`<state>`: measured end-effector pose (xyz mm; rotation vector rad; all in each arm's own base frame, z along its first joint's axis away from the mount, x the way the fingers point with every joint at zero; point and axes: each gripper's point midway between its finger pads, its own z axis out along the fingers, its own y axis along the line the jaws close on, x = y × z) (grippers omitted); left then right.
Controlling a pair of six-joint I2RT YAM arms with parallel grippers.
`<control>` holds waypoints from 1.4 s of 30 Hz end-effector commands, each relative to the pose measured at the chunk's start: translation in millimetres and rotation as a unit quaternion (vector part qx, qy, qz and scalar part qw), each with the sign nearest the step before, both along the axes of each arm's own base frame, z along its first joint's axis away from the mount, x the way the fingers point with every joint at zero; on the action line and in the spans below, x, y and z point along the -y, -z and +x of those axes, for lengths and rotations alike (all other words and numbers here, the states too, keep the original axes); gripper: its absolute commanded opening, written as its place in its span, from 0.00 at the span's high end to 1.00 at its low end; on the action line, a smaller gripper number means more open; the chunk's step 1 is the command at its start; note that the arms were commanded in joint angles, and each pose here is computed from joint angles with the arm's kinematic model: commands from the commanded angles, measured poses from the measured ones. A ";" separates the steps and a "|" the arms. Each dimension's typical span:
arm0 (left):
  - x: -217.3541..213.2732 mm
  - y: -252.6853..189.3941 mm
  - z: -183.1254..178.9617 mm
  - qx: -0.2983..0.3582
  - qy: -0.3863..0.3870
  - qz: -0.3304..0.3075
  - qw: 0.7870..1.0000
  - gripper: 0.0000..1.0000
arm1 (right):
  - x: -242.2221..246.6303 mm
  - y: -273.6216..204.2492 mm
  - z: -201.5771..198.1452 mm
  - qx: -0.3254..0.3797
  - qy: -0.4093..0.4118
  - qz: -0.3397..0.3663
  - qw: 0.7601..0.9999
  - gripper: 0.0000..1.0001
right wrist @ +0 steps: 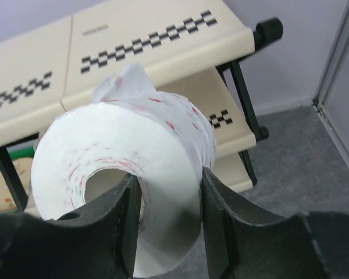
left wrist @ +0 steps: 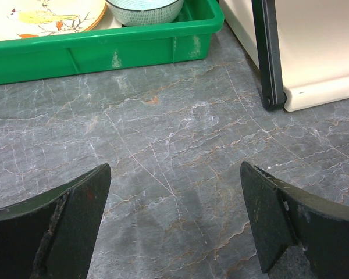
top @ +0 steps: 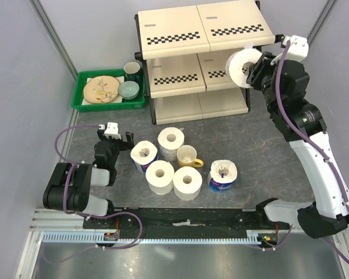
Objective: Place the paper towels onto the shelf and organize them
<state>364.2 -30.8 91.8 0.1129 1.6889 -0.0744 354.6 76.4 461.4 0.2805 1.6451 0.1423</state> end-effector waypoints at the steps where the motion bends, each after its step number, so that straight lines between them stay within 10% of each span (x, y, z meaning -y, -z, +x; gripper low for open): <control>1: 0.7 -15.5 4.6 0.029 0.005 0.009 1.000 0.00 | -3.4 -65.3 0.4 0.098 -0.012 0.032 0.995 0.80; 12: 1.0 -16.1 5.0 0.030 0.006 0.008 1.000 0.01 | -25.5 -119.9 7.1 0.202 -0.066 0.052 0.976 0.79; 42: 1.0 -15.1 4.9 0.028 0.006 0.008 1.000 0.00 | -20.4 -127.6 81.1 0.197 -0.028 0.026 0.980 0.77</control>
